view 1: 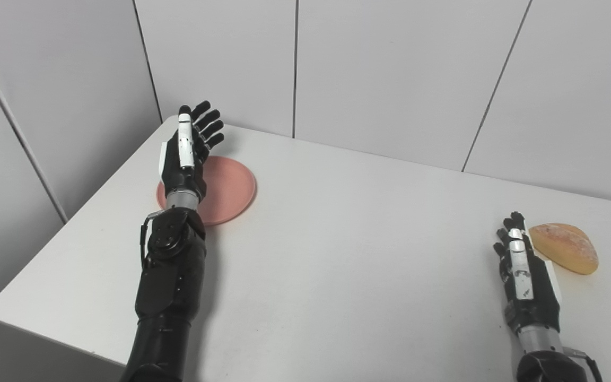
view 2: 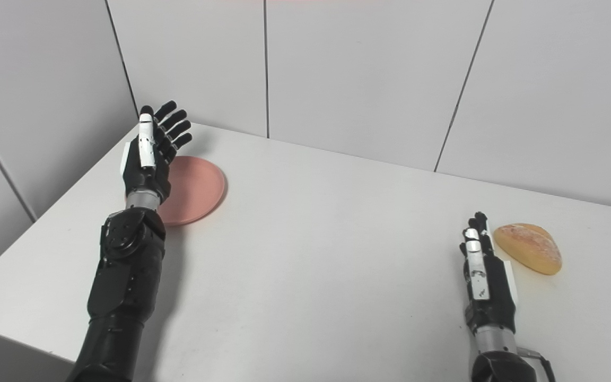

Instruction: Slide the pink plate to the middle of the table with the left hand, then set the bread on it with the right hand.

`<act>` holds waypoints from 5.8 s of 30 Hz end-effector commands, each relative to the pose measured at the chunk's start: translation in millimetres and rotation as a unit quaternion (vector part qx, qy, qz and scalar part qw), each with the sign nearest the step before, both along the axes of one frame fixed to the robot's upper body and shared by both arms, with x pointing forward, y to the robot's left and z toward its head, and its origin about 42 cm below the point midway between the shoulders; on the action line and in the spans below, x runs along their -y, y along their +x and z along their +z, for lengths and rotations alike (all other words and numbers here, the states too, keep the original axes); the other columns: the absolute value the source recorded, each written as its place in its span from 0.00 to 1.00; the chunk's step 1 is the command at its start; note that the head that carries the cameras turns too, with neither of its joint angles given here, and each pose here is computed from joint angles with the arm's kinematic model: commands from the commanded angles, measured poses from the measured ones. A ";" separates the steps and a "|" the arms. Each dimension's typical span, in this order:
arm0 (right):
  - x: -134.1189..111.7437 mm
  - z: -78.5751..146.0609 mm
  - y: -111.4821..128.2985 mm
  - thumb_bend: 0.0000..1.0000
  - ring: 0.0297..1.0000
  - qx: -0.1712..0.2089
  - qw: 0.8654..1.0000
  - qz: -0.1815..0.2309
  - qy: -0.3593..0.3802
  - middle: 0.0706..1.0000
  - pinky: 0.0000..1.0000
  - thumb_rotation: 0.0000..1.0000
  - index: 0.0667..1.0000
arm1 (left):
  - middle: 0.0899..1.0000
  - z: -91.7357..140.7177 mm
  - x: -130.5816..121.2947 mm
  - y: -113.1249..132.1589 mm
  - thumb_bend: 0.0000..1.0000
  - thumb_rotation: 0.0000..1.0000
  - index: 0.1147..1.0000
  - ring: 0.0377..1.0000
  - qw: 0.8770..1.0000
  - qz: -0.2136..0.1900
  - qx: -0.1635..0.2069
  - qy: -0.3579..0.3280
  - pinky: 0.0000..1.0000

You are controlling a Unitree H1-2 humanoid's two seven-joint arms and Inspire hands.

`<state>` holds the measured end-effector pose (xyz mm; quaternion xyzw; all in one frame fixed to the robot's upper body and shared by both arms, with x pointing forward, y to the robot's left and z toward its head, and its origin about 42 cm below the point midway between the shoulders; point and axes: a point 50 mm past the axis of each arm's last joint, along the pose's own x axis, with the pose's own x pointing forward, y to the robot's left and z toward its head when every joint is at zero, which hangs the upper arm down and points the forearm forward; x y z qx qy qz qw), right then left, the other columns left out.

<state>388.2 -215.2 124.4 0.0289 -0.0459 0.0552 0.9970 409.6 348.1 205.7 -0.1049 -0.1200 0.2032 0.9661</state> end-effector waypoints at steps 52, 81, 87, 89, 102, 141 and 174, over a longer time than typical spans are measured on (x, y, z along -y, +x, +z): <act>3.3 16.2 3.5 0.64 1.00 0.050 0.999 0.005 -0.003 1.00 1.00 0.91 1.00 | 0.78 -42.0 -69.3 -2.7 0.46 1.00 0.76 0.81 0.986 0.106 -0.075 0.100 0.82; 3.6 18.8 6.7 0.60 1.00 0.055 0.998 -0.006 0.004 1.00 1.00 0.90 1.00 | 0.81 -41.2 -23.1 16.1 0.47 1.00 0.80 0.83 0.993 0.007 -0.091 0.077 0.84; 3.8 20.0 5.7 0.64 1.00 0.056 0.998 -0.002 0.000 1.00 1.00 0.91 1.00 | 0.81 -41.6 -1.8 18.2 0.47 1.00 0.80 0.83 0.991 -0.018 -0.095 0.094 0.83; 3.8 20.5 5.5 0.64 1.00 0.055 0.998 -0.002 0.004 1.00 1.00 0.90 1.00 | 0.82 -41.3 3.6 19.5 0.47 1.00 0.80 0.83 0.992 -0.026 -0.091 0.078 0.84; 2.7 20.6 4.8 0.65 1.00 0.054 0.999 -0.003 0.005 1.00 1.00 0.89 1.00 | 0.83 -42.1 33.0 23.0 0.43 1.00 0.82 0.86 0.989 -0.072 -0.102 0.084 0.86; -30.8 35.4 -3.8 0.54 1.00 0.046 0.999 -0.007 0.011 1.00 1.00 0.87 1.00 | 0.86 -69.6 136.3 15.9 0.42 1.00 0.84 0.88 0.943 -0.263 -0.128 0.160 0.88; -70.5 35.6 0.5 0.61 1.00 0.062 0.998 -0.006 0.000 1.00 1.00 0.90 1.00 | 0.86 -81.2 183.7 -16.8 0.44 1.00 0.85 0.89 0.938 -0.322 -0.125 0.034 0.91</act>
